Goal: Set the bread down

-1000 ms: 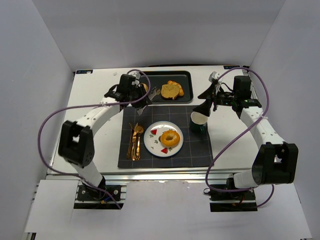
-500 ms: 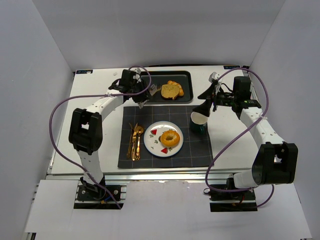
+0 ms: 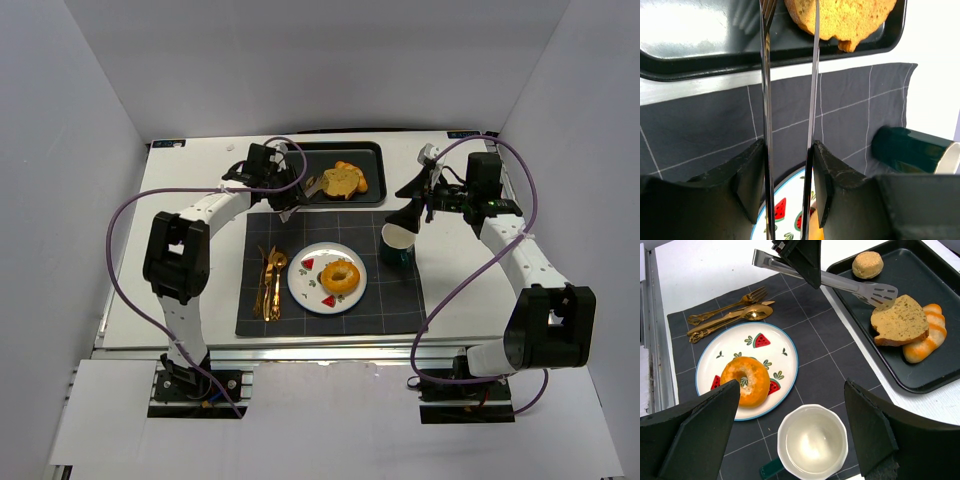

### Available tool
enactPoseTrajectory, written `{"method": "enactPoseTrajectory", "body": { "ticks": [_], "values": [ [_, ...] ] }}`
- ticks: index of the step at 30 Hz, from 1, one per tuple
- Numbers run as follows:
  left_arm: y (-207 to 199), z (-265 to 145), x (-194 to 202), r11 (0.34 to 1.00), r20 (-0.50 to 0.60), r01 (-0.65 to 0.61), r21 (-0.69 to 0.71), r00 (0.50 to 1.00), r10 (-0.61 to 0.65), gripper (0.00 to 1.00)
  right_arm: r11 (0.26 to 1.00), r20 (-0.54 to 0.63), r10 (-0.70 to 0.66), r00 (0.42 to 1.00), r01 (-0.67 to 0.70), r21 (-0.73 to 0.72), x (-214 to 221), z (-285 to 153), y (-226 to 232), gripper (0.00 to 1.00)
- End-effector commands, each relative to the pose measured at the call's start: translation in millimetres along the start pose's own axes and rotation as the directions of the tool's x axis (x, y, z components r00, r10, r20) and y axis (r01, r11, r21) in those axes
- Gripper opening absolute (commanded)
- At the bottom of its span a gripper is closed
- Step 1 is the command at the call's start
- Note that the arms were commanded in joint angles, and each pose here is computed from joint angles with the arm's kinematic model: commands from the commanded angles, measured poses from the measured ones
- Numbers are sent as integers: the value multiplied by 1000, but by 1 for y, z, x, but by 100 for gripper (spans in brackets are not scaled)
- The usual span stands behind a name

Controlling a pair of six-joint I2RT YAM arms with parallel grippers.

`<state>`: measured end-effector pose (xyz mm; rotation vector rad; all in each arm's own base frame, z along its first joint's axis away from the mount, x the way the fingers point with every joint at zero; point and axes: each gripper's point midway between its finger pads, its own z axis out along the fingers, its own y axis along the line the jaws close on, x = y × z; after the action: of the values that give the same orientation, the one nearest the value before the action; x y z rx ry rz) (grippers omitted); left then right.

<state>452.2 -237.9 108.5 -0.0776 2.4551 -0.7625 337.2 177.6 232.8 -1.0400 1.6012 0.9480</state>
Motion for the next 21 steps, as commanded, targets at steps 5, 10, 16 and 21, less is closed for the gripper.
{"method": "enactPoseTrajectory", "body": {
  "ticks": [5, 10, 16, 21],
  "values": [
    [-30, -11, -13, 991, 23, -13, 130, 1000, 10, 51, 1000, 22, -27, 999, 27, -4, -10, -2, 1, 88],
    [-34, -12, -8, 988, 0, -5, 156, 1000, 5, 50, 1000, 23, -28, 999, 28, -1, -10, -3, 1, 88],
    [-29, -9, 0, 989, -24, -1, 146, 1000, 4, 45, 999, 24, -32, 999, 32, 0, -11, -3, 0, 88],
    [-29, -8, 2, 988, -29, 7, 157, 1000, -3, 32, 1000, 22, -31, 999, 31, 1, -10, -3, 1, 88]
  ]
}}
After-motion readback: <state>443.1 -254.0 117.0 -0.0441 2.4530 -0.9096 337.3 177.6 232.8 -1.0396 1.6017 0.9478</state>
